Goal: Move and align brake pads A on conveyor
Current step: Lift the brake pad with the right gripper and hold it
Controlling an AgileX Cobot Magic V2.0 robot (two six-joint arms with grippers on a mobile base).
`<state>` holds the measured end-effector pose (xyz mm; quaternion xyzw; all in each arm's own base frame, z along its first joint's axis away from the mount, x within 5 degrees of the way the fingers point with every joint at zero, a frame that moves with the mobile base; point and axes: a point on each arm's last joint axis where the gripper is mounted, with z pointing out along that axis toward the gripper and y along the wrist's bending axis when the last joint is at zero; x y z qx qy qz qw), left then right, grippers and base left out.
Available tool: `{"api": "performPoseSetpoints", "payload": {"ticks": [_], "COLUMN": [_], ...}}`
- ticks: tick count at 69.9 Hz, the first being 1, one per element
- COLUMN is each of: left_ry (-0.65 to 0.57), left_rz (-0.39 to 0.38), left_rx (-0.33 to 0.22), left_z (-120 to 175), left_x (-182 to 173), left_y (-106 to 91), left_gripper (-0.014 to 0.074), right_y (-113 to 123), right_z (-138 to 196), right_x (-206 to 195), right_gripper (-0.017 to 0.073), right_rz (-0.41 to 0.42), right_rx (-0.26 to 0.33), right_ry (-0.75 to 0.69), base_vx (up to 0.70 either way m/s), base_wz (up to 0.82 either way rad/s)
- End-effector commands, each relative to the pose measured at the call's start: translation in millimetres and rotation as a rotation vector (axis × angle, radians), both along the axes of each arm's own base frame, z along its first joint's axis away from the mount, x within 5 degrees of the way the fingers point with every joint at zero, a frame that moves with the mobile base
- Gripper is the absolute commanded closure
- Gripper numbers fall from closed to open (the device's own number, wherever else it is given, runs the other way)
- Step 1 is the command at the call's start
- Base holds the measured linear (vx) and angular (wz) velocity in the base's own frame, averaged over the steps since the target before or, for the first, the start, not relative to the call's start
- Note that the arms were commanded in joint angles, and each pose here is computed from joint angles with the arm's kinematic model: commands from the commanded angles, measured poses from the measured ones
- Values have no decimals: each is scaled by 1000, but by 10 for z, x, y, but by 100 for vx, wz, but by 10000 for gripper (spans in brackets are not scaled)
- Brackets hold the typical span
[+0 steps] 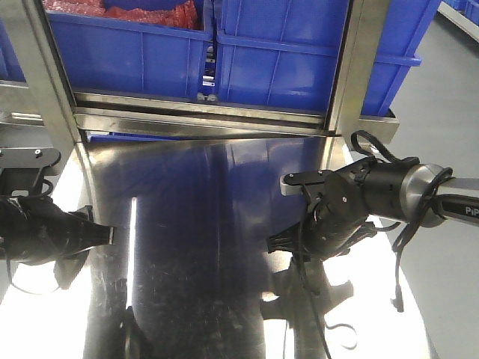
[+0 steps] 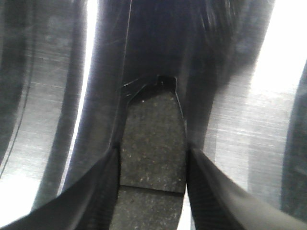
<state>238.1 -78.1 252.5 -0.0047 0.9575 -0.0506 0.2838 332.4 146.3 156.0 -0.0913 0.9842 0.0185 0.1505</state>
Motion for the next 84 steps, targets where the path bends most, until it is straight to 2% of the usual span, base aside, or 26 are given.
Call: {"api": "performPoseSetpoints", "payload": {"ticks": [1,13,27,84], "left_ry": [-101,-101,-101,-101], "left_rz": [-17,-17,-17,-17], "left_rx": [-33,-33,-33,-33], "left_z": [177,177,177,177], "left_x": [20,20,20,20], "left_y": [-27,-27,-27,-27], "left_gripper": [536,536,536,536], "right_y": [9,6,5,-15], "right_z": [253,282,310,340], "right_x": [28,23,19,-20], "right_gripper": [356,433,468,468], "right_rz": [9,9,9,-1], "right_rx": [26,29,32,21], "right_ry": [-77,-83,-91,-63], "base_vx": [0,0,0,0], "base_wz": [0,0,0,0]}}
